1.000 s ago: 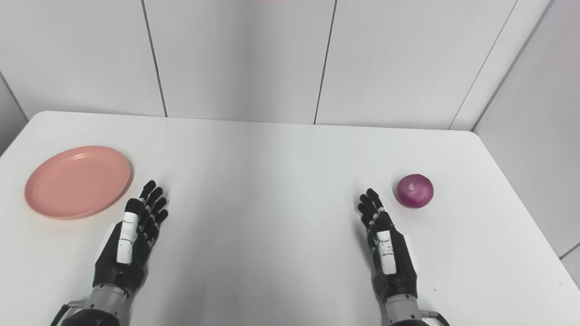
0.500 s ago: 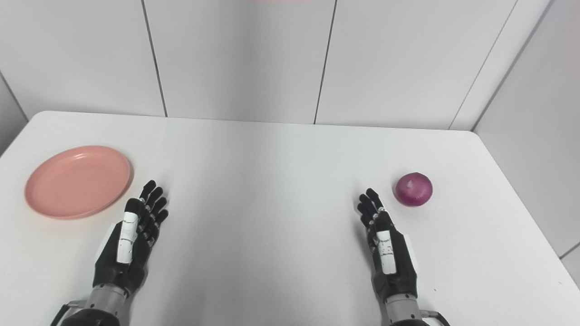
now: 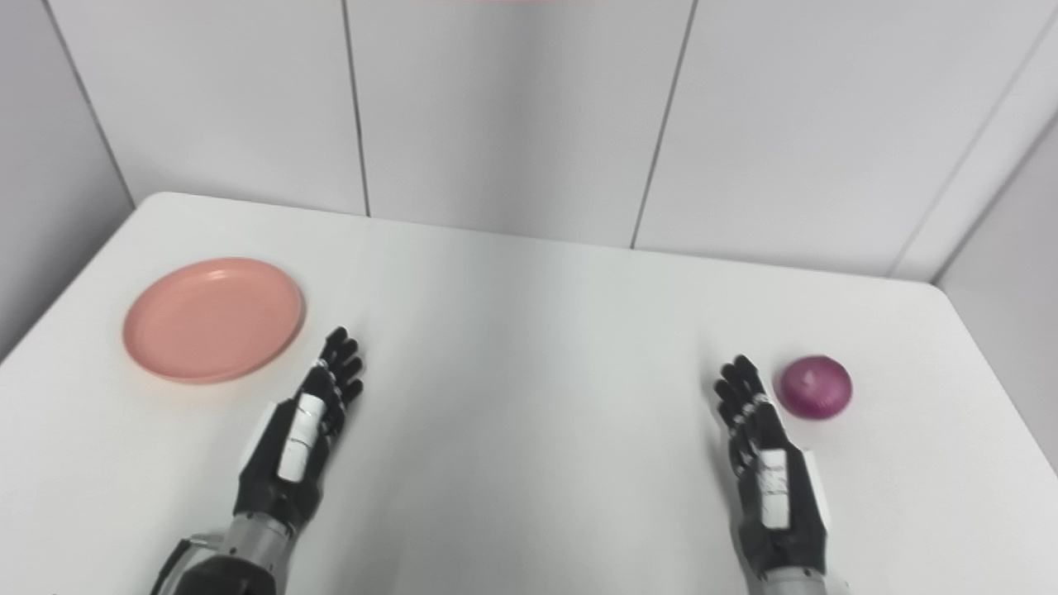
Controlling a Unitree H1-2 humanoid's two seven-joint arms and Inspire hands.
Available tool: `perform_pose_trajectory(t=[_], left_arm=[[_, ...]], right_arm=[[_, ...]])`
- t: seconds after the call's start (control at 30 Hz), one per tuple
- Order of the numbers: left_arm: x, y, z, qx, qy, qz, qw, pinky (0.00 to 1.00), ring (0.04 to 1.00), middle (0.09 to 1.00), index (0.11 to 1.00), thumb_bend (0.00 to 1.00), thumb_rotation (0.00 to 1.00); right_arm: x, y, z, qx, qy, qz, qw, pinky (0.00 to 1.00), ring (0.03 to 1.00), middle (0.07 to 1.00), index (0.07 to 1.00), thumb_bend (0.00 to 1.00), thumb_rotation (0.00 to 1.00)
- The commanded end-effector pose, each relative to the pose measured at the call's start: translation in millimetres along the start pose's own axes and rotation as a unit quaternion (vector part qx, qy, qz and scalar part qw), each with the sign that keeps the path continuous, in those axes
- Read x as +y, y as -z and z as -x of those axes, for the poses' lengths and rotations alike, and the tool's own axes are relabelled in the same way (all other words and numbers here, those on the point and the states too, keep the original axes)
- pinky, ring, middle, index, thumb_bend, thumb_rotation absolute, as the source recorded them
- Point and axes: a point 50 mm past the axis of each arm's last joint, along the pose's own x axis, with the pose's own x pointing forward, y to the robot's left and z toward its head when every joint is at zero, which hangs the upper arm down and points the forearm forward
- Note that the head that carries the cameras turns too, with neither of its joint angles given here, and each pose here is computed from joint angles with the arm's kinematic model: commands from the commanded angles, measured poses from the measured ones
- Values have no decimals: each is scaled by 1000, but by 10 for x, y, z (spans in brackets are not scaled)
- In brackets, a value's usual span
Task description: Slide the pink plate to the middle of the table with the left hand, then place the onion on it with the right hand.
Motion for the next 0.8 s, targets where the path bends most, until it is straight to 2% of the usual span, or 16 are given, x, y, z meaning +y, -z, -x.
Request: perform_pose_trajectory(t=[0.0,0.17,0.47,0.77], left_arm=[[-152,364,374,63,-37,33,997,1000,1000,1000,1000,875,869],[-240,400,344,65,-38,43,996,1000,1000,1000,1000,862,850],[-366,421,289,64,-40,42,996,1000,1000,1000,1000,794,790],[-425,483,251,66,-40,38,996,1000,1000,1000,1000,817,767]], right_arm=[[-242,651,592,99,30,-19,994,1000,968,951,969,843,936],[-335,680,598,107,28,-16,994,1000,987,965,988,814,993],[-437,698,585,113,22,-40,993,1000,1000,996,1000,738,1000],[-507,746,559,120,29,-41,992,1000,1000,997,1000,770,1000]])
